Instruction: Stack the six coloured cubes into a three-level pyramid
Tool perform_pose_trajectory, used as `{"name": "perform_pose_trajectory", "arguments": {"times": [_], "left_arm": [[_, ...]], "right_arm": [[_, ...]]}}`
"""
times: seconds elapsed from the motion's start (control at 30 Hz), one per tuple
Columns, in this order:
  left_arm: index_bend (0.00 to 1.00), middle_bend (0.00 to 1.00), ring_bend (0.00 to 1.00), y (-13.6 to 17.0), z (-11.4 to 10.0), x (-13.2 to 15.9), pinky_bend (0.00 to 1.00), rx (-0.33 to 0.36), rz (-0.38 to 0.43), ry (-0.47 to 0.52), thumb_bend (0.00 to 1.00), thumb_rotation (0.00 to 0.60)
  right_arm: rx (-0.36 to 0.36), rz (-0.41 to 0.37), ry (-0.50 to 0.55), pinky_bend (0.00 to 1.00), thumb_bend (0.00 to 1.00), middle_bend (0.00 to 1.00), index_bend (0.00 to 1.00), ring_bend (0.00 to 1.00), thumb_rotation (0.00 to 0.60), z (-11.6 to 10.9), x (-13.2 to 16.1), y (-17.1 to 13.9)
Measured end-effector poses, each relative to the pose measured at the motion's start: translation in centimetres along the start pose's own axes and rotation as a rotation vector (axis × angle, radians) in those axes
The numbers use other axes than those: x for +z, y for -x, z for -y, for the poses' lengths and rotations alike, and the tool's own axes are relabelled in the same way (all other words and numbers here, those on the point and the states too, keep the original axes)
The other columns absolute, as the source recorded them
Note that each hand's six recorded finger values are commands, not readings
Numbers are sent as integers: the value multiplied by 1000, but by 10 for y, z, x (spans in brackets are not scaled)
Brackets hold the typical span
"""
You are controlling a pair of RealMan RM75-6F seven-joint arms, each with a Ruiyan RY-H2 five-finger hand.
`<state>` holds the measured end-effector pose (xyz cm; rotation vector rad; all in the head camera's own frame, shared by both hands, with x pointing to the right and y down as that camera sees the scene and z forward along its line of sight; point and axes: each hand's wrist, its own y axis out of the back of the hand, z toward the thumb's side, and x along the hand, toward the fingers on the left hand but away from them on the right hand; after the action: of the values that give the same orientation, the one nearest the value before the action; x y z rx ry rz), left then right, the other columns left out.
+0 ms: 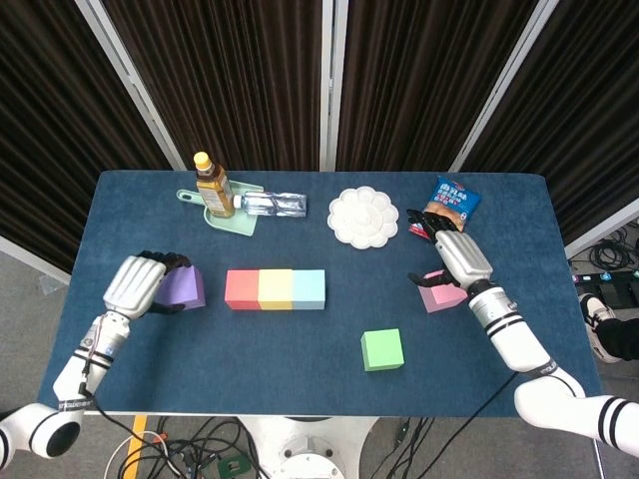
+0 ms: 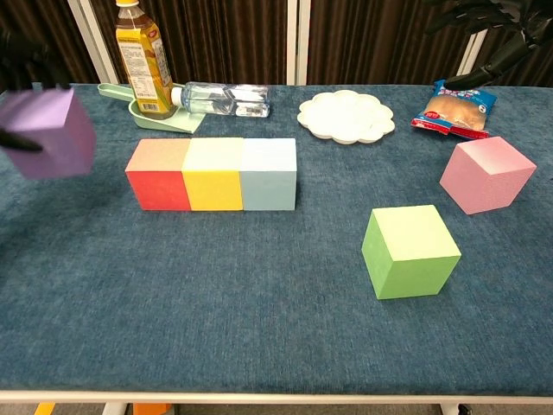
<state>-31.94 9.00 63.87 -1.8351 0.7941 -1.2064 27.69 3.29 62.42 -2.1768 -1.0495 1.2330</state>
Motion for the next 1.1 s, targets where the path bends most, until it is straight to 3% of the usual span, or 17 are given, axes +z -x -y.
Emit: {"name": "perform_pose_trajectory", "arguments": {"times": [0.17,0.4,1.1], "left_arm": [[381,471,426,-25,-17,18,362,-2,97,-16,88,600],[378,471,426,-53,-16,48,351,-39,175,-3,87,600],[369,471,426,-82,-1,95,344,-111,167,4,86,600]], "right_arm": [[-10,8,5,0,166,139,0,0,600,-2,-3,-4],[-20,24,6,0,165,139,0,0,600,-6,-9,-7],[-17,35,15,0,165,139,0,0,600,-7,-15,-9]]}}
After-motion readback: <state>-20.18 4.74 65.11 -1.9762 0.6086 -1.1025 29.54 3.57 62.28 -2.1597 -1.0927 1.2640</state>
